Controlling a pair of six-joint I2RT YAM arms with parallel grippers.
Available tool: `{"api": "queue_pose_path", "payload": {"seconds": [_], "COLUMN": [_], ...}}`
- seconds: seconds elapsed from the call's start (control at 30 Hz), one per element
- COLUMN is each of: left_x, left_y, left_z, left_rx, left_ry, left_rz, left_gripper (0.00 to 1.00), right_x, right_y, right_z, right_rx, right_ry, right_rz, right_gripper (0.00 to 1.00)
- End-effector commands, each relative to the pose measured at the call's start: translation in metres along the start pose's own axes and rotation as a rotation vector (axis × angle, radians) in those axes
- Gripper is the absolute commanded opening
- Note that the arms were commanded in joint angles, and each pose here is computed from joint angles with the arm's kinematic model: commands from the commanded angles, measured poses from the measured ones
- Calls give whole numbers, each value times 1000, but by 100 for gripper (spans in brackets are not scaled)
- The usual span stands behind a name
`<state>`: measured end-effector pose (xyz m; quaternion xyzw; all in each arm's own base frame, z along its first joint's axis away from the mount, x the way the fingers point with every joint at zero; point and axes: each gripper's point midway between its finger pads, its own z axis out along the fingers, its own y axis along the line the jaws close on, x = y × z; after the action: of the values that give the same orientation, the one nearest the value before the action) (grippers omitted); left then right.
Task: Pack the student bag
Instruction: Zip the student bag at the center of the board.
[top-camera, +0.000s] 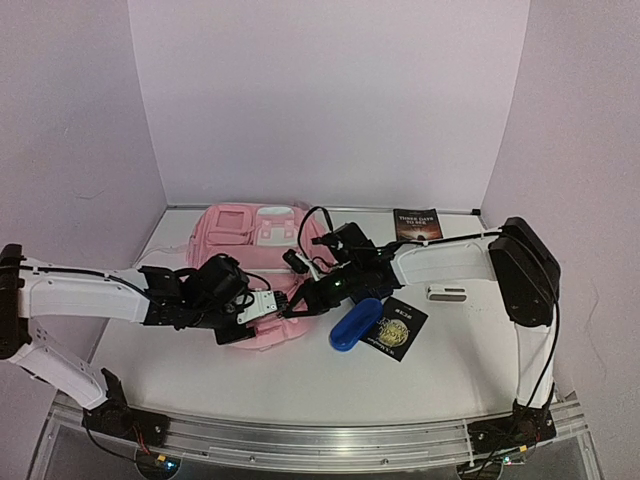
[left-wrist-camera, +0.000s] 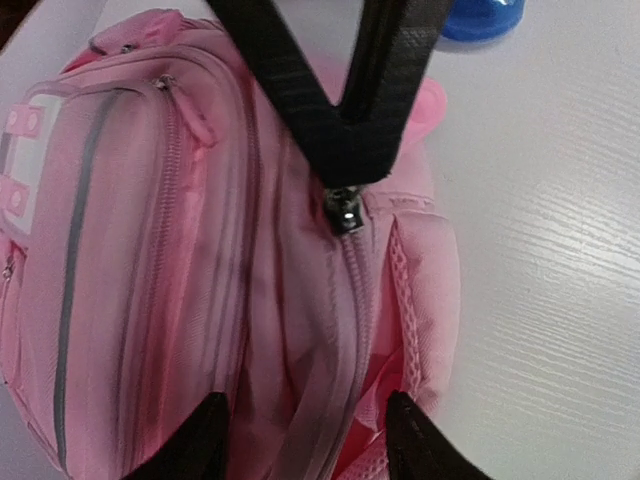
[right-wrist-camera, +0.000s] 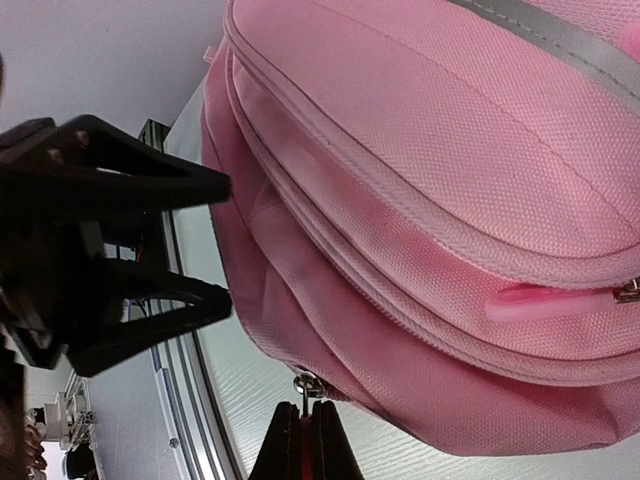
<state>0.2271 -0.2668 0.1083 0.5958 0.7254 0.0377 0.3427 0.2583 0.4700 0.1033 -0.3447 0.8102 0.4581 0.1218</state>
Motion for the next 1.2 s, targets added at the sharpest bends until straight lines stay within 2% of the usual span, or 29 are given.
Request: {"api": "queue_pose_path", "payload": {"seconds": [0.0,0.17,0.3,0.47,0.57,0.6,0.77,0.87,1.0,1.17], "left_x": [-26,0,29,69,85,84,48,20,-20,-39], "left_y": [2,-2,6,22,33,35,43,37,26,8], "left_z": [22,22,0,-27,-37,-39,-51,-54,-54,-31], "left_rx": [-3,0,-42,-123,-167,-178,-166,-124,-66,-17], "left_ry": [-36,58,143,239,256,245,125,44,-71,-92], "left_rz": [43,51,48,26,-8,-16,-75,-89,-102,-79], "left_gripper": [43,19,6,4,4,6,36,50,59,63], "right_x": [-33,-33,-29,-29,-36,-38,-37,-39,-41,-48], "right_y": [31,29,-16,-99,-115,-110,-58,-29,2,23], "right_z": [-11,-21,-39,-71,-79,-76,-41,-26,-17,-20], "right_rx": [-89,-59,62,259,294,271,157,97,43,2], "right_ry": [-73,-92,-115,-138,-155,-154,-114,-99,-96,-112], "right_rz": [-55,-78,-55,-23,-17,-13,-61,-76,-97,-97], "right_gripper": [0,0,0,0,0,0,0,0,0,0]}}
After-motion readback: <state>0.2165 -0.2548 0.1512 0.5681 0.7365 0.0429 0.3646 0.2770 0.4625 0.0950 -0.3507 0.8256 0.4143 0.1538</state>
